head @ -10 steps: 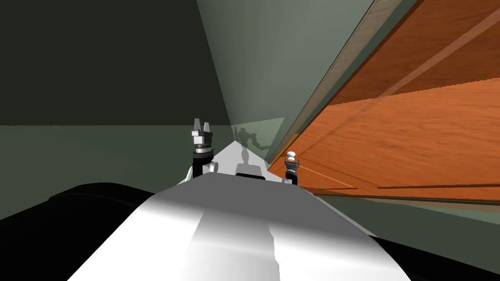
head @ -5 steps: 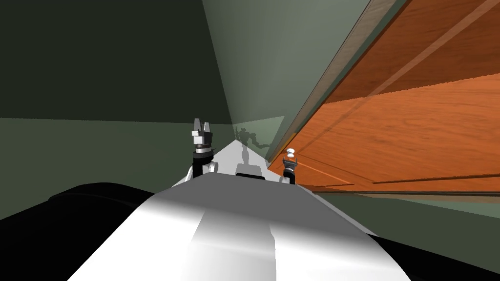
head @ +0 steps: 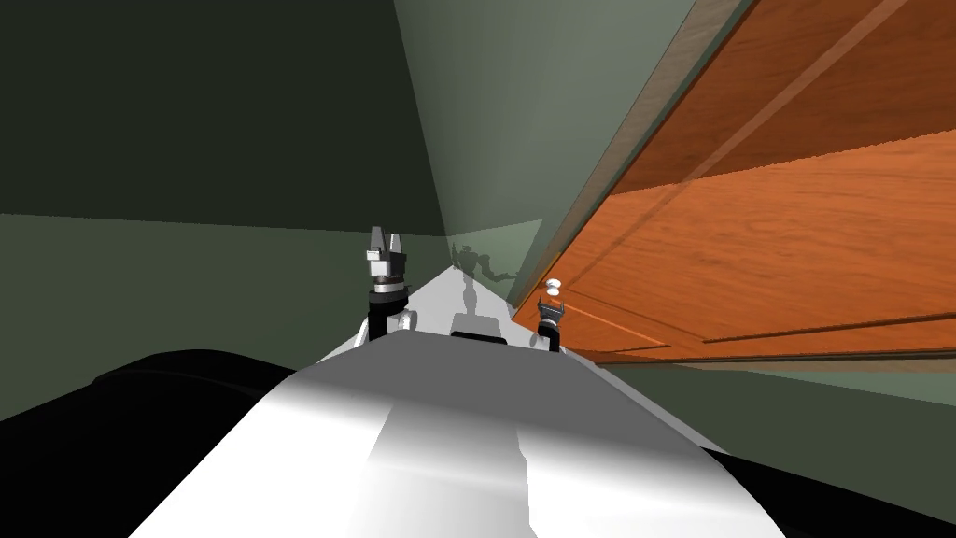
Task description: Pull the door open
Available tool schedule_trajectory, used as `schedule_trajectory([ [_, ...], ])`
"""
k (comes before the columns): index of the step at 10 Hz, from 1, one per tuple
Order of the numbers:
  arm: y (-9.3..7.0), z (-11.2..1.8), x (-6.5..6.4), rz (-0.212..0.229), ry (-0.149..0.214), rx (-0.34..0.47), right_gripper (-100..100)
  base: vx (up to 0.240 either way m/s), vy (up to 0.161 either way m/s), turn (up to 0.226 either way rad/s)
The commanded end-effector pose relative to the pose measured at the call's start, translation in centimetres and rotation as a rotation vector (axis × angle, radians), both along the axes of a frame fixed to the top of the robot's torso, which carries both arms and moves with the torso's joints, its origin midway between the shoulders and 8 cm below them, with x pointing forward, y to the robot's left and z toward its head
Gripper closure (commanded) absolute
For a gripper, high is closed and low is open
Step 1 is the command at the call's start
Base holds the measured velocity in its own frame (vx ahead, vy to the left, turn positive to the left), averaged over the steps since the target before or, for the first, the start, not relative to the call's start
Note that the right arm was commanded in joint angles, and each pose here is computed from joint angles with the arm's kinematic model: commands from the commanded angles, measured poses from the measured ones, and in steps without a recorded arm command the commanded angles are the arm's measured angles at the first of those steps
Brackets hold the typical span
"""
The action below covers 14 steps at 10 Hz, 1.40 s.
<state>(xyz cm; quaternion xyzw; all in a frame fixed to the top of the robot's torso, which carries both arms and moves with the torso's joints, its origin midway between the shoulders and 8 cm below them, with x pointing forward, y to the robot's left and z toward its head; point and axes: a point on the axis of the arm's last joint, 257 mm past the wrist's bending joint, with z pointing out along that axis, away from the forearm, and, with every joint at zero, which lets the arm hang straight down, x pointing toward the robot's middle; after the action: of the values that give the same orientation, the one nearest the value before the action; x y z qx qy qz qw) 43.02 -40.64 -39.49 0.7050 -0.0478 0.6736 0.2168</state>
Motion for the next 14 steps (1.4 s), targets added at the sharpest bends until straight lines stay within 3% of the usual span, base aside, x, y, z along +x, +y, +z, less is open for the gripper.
schedule_trajectory([
  [1, 0.6, 0.0, 0.3, -0.002, -0.023, 0.058, -100, -0.091, -0.022, 0.029],
  [6, 2.0, 0.3, 1.0, -0.008, -0.080, 0.202, -100, -0.094, -0.014, 0.018],
  [8, 2.1, 0.3, 1.0, -0.008, -0.082, 0.206, -100, -0.060, -0.016, 0.010],
  [9, 0.3, 0.1, 0.2, -0.025, -0.085, 0.210, -100, 0.113, -0.010, 0.105],
  [10, -0.2, 0.1, 0.0, -0.030, -0.085, 0.210, -100, 0.195, -0.018, 0.106],
  [11, -2.1, 0.1, -0.9, -0.045, -0.087, 0.210, -100, 0.227, -0.024, 0.120],
  [14, -5.4, 0.2, -2.5, -0.074, -0.093, 0.208, -100, 0.219, -0.007, 0.107],
])
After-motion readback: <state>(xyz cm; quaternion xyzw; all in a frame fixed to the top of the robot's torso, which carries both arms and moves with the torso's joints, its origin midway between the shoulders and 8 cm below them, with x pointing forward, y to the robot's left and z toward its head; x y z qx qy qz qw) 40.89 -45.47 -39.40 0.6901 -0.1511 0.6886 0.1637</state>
